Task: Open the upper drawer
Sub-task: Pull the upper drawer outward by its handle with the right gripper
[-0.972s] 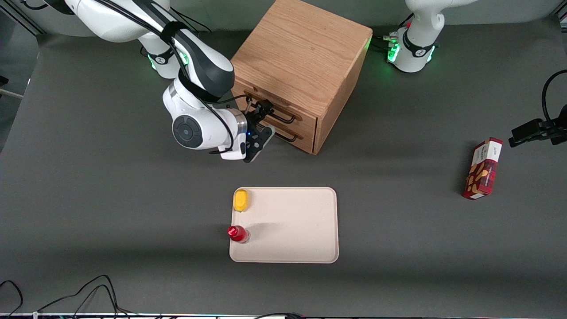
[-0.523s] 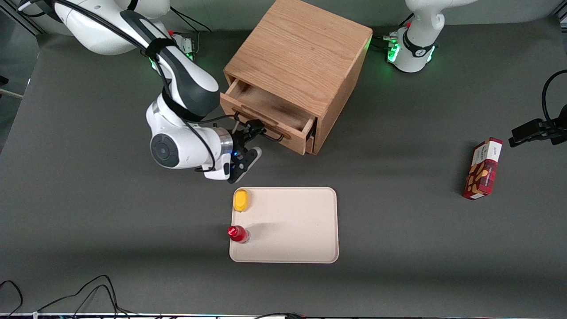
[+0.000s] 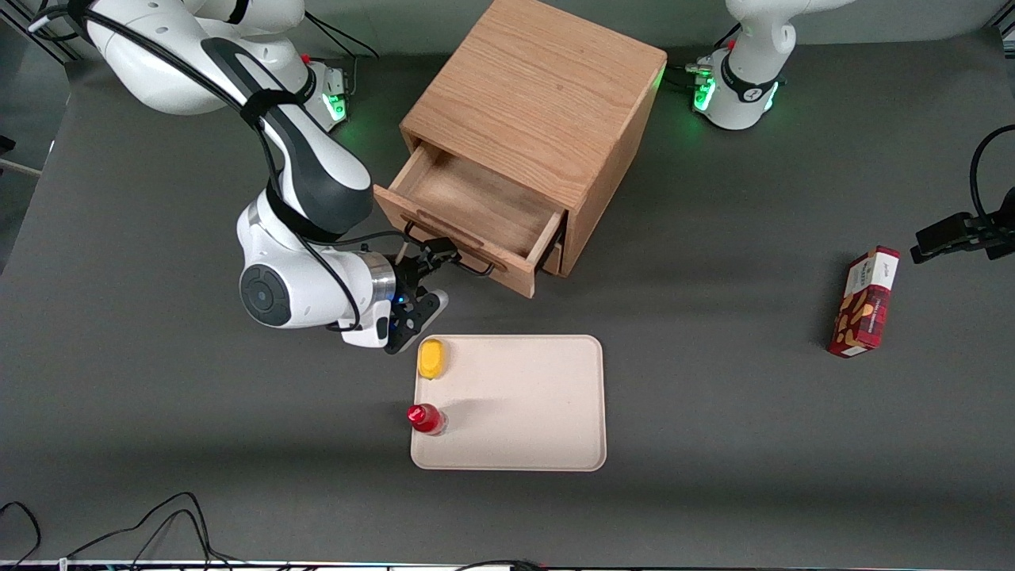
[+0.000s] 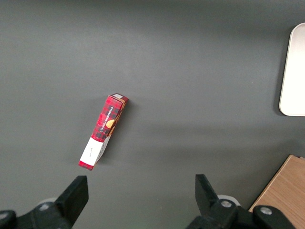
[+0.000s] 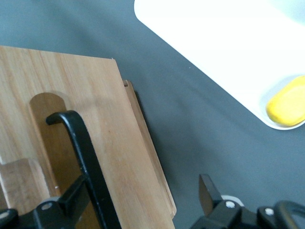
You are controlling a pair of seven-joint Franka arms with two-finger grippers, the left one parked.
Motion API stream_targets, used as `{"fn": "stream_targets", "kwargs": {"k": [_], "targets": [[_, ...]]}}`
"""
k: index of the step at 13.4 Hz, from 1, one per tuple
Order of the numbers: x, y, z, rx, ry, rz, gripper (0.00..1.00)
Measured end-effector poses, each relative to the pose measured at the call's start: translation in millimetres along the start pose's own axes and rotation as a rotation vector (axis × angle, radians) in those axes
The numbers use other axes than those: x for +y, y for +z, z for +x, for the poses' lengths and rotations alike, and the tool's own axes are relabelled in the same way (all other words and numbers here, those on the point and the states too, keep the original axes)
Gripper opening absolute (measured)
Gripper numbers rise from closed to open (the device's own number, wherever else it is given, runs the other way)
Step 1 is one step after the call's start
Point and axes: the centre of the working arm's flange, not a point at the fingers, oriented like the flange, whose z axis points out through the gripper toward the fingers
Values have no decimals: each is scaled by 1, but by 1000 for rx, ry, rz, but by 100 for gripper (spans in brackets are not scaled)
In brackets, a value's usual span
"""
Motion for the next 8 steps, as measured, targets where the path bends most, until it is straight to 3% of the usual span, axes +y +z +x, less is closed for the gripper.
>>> {"fn": "stream_targets", "kwargs": {"k": [4, 8], "targets": [[23, -10, 5, 18, 26, -10, 100], [46, -29, 4, 9, 54, -14, 100]]}}
